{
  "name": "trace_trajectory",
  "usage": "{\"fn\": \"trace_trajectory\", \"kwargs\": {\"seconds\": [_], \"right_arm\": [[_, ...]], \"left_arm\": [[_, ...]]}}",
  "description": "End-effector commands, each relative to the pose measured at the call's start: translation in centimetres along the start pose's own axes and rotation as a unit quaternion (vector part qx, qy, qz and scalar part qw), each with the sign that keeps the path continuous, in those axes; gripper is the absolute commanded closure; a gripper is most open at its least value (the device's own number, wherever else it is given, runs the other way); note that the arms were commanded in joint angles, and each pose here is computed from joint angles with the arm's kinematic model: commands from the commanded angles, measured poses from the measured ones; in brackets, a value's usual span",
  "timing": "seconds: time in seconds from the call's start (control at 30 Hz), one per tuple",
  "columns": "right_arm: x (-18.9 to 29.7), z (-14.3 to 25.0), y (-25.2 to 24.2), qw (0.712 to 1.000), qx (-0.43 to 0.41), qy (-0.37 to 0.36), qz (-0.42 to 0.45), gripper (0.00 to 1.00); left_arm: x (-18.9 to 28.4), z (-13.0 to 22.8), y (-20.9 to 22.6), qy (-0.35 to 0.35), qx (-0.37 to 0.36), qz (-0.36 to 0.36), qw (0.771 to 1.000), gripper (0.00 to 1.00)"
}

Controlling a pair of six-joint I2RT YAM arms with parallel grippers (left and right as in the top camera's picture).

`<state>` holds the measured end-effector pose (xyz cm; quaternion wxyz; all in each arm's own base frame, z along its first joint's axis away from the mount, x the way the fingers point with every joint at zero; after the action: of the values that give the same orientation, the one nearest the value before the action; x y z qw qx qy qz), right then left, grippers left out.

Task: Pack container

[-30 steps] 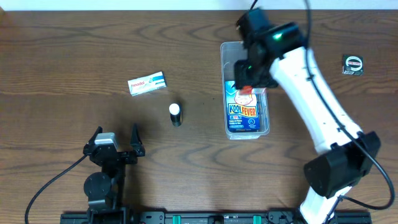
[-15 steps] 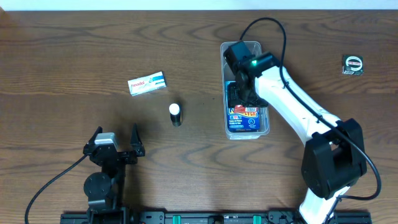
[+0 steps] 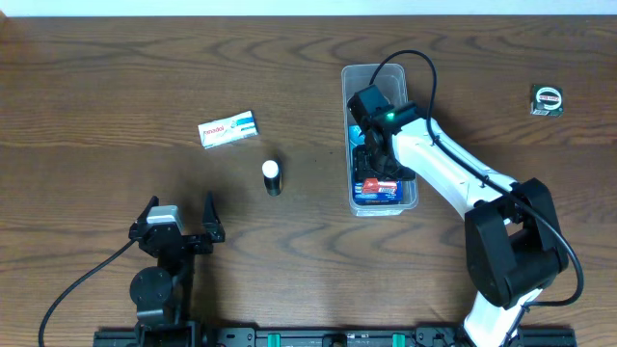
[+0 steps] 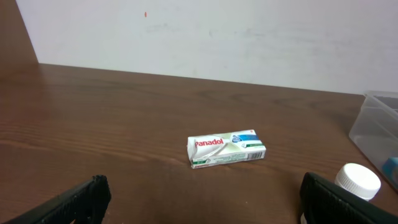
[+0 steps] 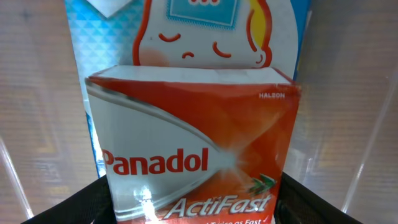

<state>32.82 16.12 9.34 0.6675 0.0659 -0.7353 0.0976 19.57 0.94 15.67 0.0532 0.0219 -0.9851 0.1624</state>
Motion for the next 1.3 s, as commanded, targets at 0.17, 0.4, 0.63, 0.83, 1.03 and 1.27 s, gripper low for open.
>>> {"fn": "trace_trajectory", "kwargs": {"seconds": [0.17, 0.4, 0.63, 0.83, 1.03, 1.27], "right_arm": [[2.8, -1.5, -0.7, 0.999, 0.018, -0.042, -0.007, 0.27], [8.7, -2.9, -1.6, 0.994, 0.028, -0.108, -0.016, 0.23], [15.1, -4.0, -7.0, 0.982, 0.010, -0.191, -0.002, 0.17], [16.6, -4.3, -17.2, 0.970, 0.030, -0.230, 0.070, 0.01], [14.4, -5.0, -26.3, 0.963, -0.027, -0.248, 0.100, 0.01], [8.2, -6.4, -32.7, 0.963, -0.030, -0.248, 0.099, 0.01]], "left_arm": [[-0.1, 1.3, 0.4, 0.026, -0.003, -0.005, 1.000, 0.02], [-0.1, 1.3, 0.4, 0.026, -0.003, -0.005, 1.000, 0.02], [-0.1, 1.3, 0.4, 0.026, -0.003, -0.005, 1.000, 0.02], [-0.1, 1.3, 0.4, 0.026, -0.003, -0.005, 1.000, 0.02], [-0.1, 1.3, 0.4, 0.026, -0.003, -0.005, 1.000, 0.02], [-0.1, 1.3, 0.4, 0.026, -0.003, -0.005, 1.000, 0.02]]}}
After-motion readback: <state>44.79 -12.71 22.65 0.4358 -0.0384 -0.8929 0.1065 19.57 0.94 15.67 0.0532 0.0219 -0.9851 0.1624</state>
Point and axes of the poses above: each gripper's point midway between its finger pads, its own x axis back along the fingers, its own y axis along the line the jaws close on, z = x × y, the point moved 5 cm from there along x, back along the fingers, and after that the axes turned 13 degrees about x, right-handed, at the moved point
